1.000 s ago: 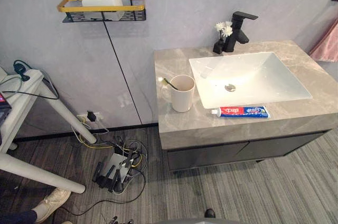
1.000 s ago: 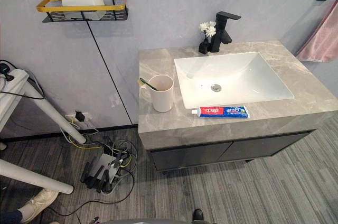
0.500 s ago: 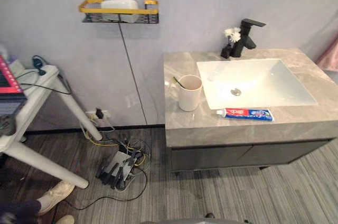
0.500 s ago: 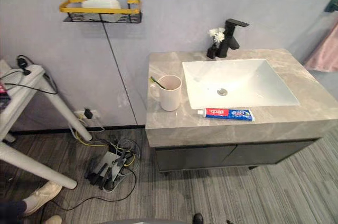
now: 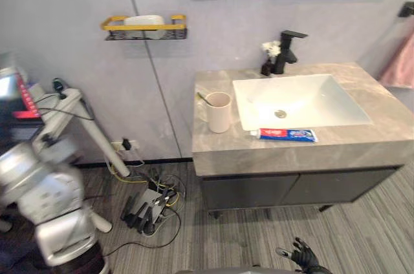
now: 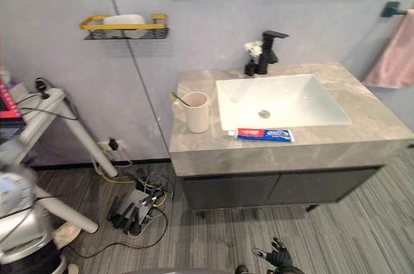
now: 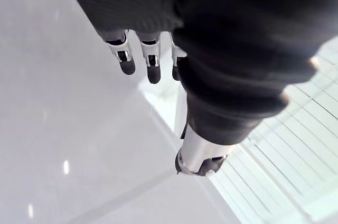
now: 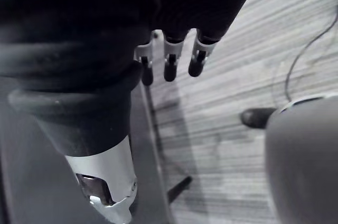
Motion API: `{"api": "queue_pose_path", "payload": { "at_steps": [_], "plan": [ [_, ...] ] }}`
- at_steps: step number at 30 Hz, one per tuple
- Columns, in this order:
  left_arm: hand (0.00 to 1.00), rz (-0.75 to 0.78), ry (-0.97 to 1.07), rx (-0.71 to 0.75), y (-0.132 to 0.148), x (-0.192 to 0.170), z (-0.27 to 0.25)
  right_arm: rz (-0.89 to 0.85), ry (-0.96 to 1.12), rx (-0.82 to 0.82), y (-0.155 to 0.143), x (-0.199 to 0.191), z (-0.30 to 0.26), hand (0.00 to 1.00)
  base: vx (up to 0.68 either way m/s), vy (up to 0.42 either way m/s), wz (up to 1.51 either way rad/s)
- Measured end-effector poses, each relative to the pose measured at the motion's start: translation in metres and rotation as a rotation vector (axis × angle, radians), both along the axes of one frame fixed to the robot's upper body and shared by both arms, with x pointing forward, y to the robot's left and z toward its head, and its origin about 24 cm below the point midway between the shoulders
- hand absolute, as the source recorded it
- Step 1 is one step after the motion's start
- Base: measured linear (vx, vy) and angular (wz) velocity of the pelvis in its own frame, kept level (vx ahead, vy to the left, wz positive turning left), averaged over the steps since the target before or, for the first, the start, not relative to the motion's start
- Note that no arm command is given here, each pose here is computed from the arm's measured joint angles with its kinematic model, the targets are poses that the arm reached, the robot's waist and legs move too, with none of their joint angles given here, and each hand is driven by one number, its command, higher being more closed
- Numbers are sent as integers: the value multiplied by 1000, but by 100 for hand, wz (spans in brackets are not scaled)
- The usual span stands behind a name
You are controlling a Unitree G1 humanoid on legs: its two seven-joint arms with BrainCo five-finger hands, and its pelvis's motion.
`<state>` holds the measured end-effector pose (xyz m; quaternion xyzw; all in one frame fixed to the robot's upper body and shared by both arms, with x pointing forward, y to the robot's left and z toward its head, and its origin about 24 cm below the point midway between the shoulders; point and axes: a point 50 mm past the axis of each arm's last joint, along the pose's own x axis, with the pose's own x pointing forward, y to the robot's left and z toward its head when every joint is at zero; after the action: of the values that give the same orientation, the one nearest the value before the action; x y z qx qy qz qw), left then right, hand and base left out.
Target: Organize washtable
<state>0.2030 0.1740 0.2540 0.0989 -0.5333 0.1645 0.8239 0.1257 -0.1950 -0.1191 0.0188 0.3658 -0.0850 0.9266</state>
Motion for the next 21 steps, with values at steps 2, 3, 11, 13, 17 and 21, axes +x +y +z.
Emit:
{"api": "queue_pose_path", "payload": {
  "at_steps": [2, 3, 11, 13, 17, 21],
  "plan": [
    [0, -170, 25, 59, -30, 11, 0, 6, -94, -2, 3, 15, 15, 0, -39, 33, -52],
    [0, -264, 56, 91, -47, 18, -3, 10, -155, -8, 3, 25, 26, 0, -63, 49, -45],
    [0, -569, 285, 250, -120, 51, -35, 11, -334, 26, 10, 42, 59, 0, -78, 58, -23],
    [0, -555, 323, 267, -124, 59, -40, 19, -346, 29, 12, 43, 61, 0, 32, 61, -41],
    [0, -511, 414, 352, -133, 78, -55, 41, -367, 33, 14, 45, 62, 0, 109, 18, -10],
    [0, -465, 497, 439, -141, 95, -68, 112, -344, 69, 22, 44, 57, 0, 100, -18, 9]
  ]
}}
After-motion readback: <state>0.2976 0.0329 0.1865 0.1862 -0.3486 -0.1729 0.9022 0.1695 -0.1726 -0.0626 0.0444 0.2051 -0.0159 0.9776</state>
